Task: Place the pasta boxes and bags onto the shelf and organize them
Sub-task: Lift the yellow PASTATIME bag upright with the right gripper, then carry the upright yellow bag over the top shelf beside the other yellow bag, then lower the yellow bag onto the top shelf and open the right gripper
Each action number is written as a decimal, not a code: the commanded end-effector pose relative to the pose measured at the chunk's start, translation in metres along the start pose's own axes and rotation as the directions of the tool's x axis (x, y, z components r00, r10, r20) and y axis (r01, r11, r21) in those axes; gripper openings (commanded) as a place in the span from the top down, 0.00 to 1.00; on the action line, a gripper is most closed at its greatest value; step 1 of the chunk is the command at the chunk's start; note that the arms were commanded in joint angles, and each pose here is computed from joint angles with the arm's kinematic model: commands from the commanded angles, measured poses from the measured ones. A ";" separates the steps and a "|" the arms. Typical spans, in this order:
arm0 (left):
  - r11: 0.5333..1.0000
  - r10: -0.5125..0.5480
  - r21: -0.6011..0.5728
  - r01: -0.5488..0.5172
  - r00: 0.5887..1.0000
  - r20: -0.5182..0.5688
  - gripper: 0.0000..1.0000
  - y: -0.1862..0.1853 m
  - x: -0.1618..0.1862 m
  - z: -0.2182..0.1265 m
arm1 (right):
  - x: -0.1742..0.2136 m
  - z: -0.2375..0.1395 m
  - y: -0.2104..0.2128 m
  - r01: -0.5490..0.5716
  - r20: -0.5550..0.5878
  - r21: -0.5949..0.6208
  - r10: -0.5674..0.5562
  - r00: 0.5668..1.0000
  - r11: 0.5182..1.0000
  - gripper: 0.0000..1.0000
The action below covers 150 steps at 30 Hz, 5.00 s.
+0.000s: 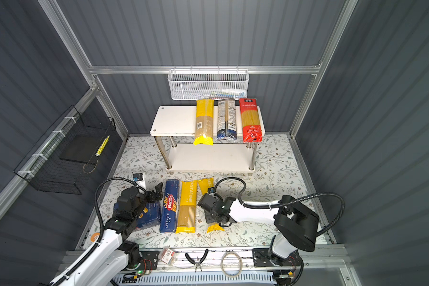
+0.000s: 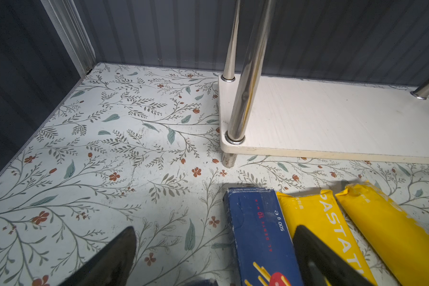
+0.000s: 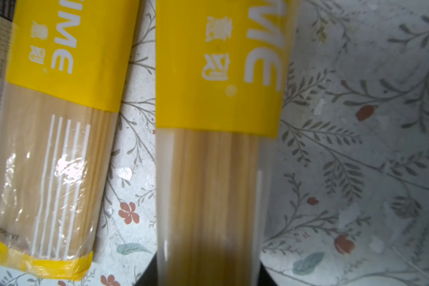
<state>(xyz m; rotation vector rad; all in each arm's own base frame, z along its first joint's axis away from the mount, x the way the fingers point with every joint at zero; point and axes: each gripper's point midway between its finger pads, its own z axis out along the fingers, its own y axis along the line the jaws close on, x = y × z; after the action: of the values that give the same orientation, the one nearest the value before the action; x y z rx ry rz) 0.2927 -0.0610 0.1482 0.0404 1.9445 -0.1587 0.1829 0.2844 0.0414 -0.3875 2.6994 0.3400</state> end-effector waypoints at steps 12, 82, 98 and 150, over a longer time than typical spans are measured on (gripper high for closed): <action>1.000 0.005 0.011 -0.005 1.000 0.017 0.01 -0.002 -0.007 -0.001 | -0.044 -0.047 0.038 0.018 0.214 -0.221 0.031 0.976 0.975 0.77; 1.000 0.006 0.017 -0.006 1.000 0.015 0.01 -0.004 -0.007 0.000 | -0.254 -0.280 0.185 0.324 0.707 -0.394 0.058 0.705 0.860 0.79; 1.000 0.007 0.016 -0.007 1.000 0.012 0.01 -0.004 -0.006 0.000 | -0.341 -0.286 0.170 0.208 0.778 -0.363 0.173 0.604 0.908 0.79; 1.000 0.009 0.019 -0.009 1.000 0.008 0.01 -0.004 -0.006 0.002 | -0.422 -0.258 0.117 0.022 0.783 -0.404 0.334 0.524 0.915 0.59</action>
<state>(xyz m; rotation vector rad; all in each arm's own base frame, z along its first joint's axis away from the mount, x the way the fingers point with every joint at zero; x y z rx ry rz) 0.2929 -0.0631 0.1432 0.0504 1.9626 -0.1656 0.4381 0.4139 0.4325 -0.0314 1.7598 0.8011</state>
